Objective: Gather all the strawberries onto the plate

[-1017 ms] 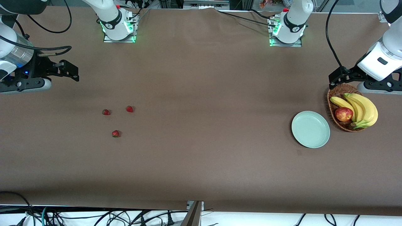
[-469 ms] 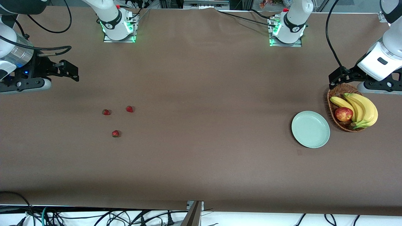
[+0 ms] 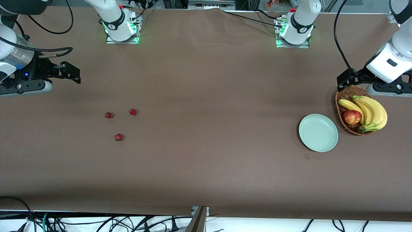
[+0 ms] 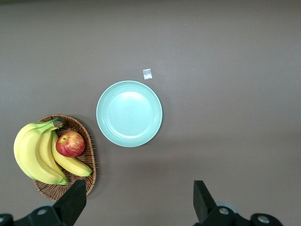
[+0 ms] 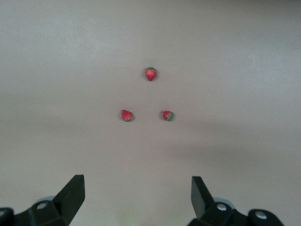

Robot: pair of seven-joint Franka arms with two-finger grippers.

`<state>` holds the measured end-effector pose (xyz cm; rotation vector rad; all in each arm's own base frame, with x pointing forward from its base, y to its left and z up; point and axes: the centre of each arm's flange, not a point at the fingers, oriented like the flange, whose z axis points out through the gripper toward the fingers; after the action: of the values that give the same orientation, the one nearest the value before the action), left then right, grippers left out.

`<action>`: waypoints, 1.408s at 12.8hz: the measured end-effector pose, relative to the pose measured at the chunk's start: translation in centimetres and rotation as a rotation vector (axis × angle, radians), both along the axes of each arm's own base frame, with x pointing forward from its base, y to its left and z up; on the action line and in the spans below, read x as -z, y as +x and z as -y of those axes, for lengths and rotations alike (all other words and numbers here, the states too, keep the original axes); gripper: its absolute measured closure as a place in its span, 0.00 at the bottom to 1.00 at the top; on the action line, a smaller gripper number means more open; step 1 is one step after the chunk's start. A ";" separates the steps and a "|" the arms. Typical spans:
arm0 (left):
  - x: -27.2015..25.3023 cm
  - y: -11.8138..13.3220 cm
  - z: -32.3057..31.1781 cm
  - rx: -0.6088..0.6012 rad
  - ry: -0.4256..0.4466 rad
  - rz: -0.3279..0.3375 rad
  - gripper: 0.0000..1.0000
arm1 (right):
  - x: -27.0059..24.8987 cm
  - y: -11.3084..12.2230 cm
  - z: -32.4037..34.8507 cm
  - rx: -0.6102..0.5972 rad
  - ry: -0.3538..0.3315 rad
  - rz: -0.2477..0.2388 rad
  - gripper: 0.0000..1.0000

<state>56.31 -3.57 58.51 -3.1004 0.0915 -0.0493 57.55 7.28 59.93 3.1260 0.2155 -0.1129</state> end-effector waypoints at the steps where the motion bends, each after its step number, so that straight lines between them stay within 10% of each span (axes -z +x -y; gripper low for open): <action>1: 0.0 0.0 0.0 0.000 0.000 0.000 0.00 | 0.0 0.0 0.0 0.000 0.000 0.000 0.00; 13: 0.0 0.0 0.0 0.000 0.000 0.000 0.00 | 0.0 0.1 0.9 0.015 -0.001 0.000 0.00; 18: 0.0 0.0 0.0 0.000 0.000 0.000 0.00 | 5.7 1.6 0.4 0.010 -0.016 -0.072 0.00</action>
<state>56.31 -3.57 58.52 -3.1004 0.0914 -0.0497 59.19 6.87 54.22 3.1099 0.1977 -0.2269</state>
